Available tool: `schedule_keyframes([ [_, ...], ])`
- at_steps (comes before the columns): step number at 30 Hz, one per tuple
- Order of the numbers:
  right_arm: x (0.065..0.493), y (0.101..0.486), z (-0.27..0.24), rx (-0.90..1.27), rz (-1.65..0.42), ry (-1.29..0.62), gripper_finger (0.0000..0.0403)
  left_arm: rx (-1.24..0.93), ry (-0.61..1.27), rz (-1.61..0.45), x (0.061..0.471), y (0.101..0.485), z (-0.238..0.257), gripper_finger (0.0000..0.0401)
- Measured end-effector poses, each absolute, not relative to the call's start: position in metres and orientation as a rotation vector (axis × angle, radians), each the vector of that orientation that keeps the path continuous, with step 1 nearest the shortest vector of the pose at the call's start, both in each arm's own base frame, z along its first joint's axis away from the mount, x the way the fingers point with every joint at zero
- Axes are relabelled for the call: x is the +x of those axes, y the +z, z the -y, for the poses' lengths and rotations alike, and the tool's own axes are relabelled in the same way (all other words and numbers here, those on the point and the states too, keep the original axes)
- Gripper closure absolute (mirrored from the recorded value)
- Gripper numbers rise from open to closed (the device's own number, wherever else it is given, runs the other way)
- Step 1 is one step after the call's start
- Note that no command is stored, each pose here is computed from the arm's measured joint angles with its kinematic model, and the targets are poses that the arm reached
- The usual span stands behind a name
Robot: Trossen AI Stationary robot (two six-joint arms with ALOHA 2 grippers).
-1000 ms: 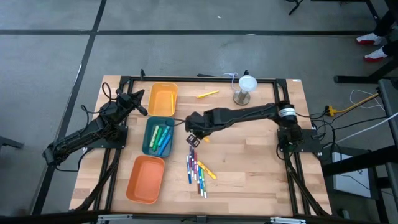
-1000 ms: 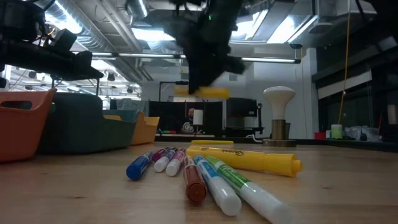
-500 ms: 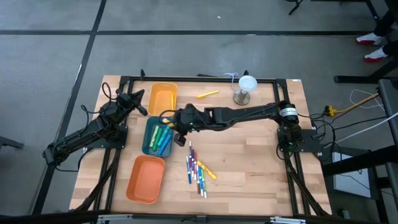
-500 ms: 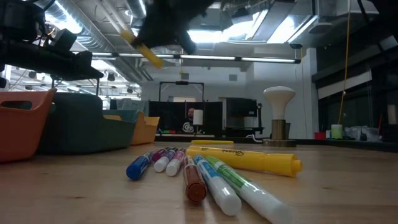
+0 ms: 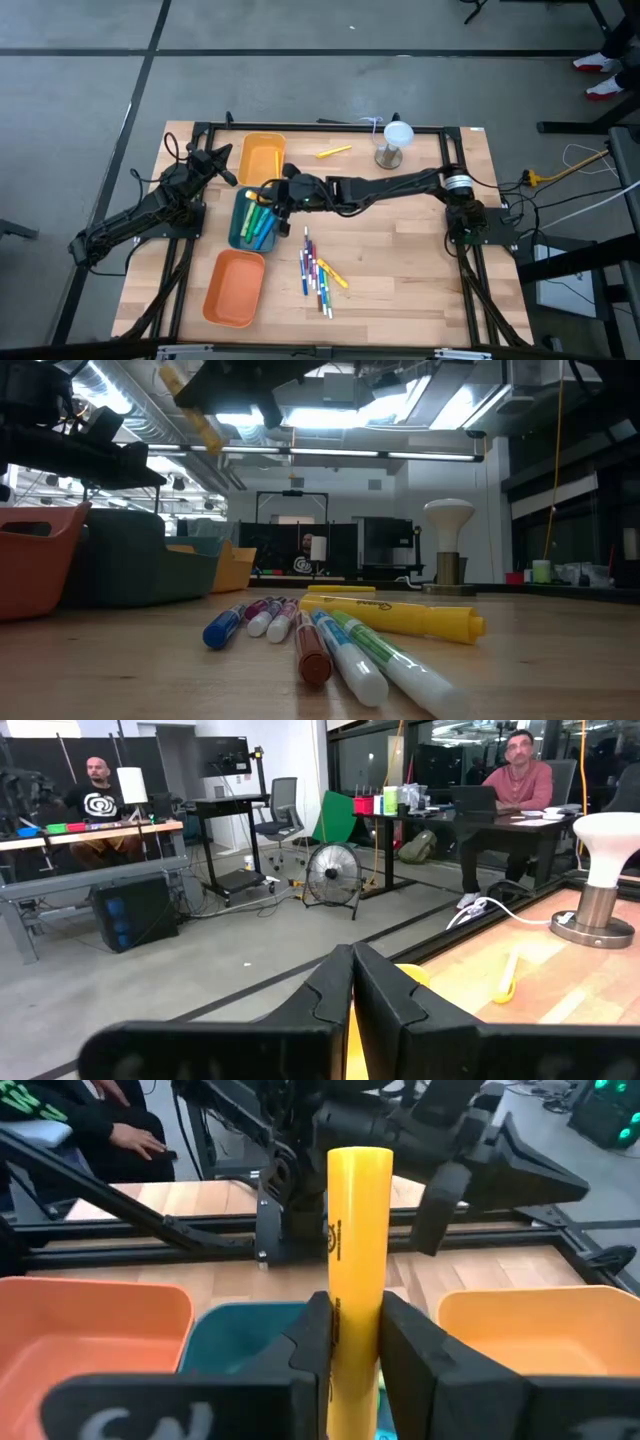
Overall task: Pick & Place Markers
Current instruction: Put the top yellow highlighter pen into the blue bin
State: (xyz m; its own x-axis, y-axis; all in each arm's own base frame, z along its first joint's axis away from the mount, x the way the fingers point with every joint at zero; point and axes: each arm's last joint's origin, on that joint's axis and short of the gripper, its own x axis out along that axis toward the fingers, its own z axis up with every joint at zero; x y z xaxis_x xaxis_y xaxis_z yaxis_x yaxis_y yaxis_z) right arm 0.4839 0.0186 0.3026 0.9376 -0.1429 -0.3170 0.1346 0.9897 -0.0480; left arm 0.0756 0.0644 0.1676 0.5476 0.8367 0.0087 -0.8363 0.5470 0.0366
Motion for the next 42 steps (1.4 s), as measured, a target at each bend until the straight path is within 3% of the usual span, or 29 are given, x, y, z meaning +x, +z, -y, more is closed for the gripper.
schedule_keyframes([
  [13, 0.487, 0.296, -0.019, -0.053, -0.345, -0.128, 0.0339, 0.038, 0.991, -0.01, 0.076, 0.168, -0.064, 0.039],
  [42, 0.483, 0.286, -0.012, -0.47, -0.451, 0.055, 0.0339, 0.038, 0.991, -0.011, 0.076, 0.168, -0.064, 0.0391],
])
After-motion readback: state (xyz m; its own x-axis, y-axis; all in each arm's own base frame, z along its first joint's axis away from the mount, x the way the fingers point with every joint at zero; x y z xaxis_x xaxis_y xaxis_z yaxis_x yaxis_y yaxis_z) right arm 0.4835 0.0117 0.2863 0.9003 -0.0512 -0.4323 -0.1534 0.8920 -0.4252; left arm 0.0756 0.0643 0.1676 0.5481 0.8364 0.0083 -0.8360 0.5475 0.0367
